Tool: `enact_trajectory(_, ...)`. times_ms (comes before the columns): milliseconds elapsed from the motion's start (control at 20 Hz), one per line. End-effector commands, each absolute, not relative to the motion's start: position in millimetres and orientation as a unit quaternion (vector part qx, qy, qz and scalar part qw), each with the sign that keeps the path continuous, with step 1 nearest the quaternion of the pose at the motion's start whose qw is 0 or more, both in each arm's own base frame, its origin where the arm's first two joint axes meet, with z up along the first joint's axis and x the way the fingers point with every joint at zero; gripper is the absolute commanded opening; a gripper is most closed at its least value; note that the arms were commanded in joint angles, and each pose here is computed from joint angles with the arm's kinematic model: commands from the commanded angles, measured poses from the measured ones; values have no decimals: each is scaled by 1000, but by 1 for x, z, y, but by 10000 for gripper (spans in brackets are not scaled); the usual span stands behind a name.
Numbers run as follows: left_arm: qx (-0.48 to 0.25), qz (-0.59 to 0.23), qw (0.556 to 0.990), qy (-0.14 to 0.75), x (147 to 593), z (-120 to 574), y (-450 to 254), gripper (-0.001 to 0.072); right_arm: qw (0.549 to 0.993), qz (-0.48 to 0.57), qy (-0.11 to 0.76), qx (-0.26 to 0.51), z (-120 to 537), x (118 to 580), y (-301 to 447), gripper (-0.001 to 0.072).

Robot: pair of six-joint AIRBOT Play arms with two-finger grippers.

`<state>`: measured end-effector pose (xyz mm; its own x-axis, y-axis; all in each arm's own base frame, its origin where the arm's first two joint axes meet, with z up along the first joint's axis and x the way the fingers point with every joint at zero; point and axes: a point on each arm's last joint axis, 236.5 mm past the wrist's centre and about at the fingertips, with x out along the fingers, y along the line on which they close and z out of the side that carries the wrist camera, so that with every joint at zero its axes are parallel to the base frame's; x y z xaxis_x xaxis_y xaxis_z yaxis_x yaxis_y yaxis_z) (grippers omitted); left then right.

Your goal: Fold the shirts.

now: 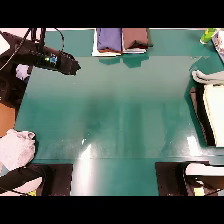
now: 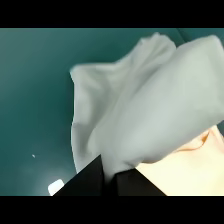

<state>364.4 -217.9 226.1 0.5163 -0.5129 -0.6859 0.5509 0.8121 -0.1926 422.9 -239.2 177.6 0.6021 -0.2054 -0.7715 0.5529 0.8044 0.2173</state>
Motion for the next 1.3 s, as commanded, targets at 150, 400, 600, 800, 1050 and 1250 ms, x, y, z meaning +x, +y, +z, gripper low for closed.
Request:
enact_trajectory(150, 24, -305, 871, 385, 365, 226, -218, 24, 914, -240, 265, 194, 277, 393, -241, 16)
enact_trajectory(400, 26, -306, 871, 384, 365, 226, -218, 24, 906, -271, 260, 197, 302, 342, -242, 16)
enact_trajectory(600, 31, -308, 869, 386, 363, 225, -218, 24, 895, -274, 302, 182, 291, 313, -234, 16)
enact_trajectory(800, 34, -309, 868, 387, 363, 224, -217, 24, 850, -300, 402, 158, 225, 273, -235, 17)
enact_trajectory(1050, 43, -313, 866, 387, 361, 223, -217, 24, 758, -353, 532, 134, 135, 201, -239, 17)
enact_trajectory(1250, 44, -314, 863, 392, 359, 221, -217, 24, 719, -340, 589, 141, 82, 182, -229, 17)
